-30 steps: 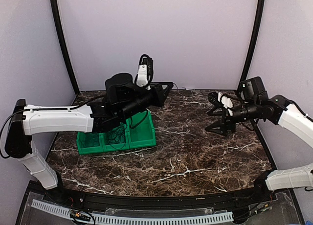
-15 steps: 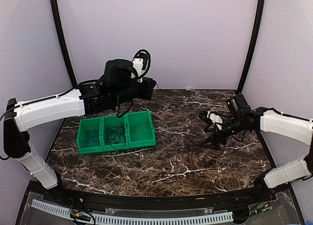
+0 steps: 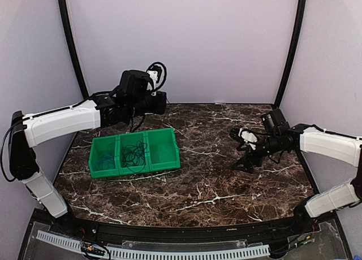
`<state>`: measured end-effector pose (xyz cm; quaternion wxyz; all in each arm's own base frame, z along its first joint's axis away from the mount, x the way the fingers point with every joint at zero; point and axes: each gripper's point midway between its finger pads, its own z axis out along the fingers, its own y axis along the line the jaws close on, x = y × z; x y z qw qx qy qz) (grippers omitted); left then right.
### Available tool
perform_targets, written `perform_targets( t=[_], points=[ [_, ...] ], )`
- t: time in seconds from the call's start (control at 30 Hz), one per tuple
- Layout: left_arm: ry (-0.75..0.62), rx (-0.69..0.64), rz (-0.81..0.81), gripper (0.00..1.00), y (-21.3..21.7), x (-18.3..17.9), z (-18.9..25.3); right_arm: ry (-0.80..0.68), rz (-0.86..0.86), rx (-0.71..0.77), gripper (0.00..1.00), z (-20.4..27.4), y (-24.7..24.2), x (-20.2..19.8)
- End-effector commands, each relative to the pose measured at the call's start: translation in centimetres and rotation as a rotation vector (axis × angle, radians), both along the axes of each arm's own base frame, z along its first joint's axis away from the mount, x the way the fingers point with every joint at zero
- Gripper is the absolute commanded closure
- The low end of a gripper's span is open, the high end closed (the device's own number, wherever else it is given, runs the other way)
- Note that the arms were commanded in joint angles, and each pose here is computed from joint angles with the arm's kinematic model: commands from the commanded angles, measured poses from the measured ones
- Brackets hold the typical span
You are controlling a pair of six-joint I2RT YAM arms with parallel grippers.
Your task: Untangle the cables
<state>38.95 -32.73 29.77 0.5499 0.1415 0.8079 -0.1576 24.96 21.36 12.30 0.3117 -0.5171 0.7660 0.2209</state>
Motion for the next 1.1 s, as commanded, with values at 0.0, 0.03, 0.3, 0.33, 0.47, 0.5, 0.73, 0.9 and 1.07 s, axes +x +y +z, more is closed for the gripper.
perform_targets(
  t=[0.0,0.03,0.3,0.33,0.47,0.5,0.73,0.9,1.07],
  points=[
    [-0.020,-0.001,-0.055,1.00,0.2,-0.7,0.8,-0.022,-0.004,-0.007,0.01,-0.2,0.0,0.6],
    [-0.024,-0.019,-0.083,1.00,-0.2,-1.1,1.3,-0.022,-0.004,-0.008,0.01,-0.3,0.0,0.6],
    [-0.062,0.051,-0.021,1.00,1.9,-1.1,2.5,-0.013,-0.001,-0.011,0.02,-0.4,0.0,0.6],
    [-0.058,0.066,-0.012,1.00,2.1,-1.0,2.3,-0.014,-0.001,-0.011,0.01,-0.4,0.0,0.6],
    [-0.042,0.064,-0.015,1.00,2.4,-1.4,1.7,-0.012,0.001,-0.013,0.01,-0.5,0.0,0.6],
    [-0.035,0.062,-0.012,1.00,2.4,-1.4,1.6,-0.009,0.000,-0.014,0.01,-0.6,0.0,0.6],
    [-0.001,0.085,0.019,1.00,2.9,-1.1,-0.1,-0.003,0.005,-0.016,0.01,-0.7,0.1,0.4],
    [0.065,0.227,0.081,1.00,4.0,0.3,-4.9,-0.004,0.006,-0.018,0.01,-0.7,0.0,0.4],
    [0.128,0.281,0.075,1.00,3.9,0.6,-8.6,-0.007,0.002,-0.021,0.01,-0.7,0.0,0.4]
  ],
)
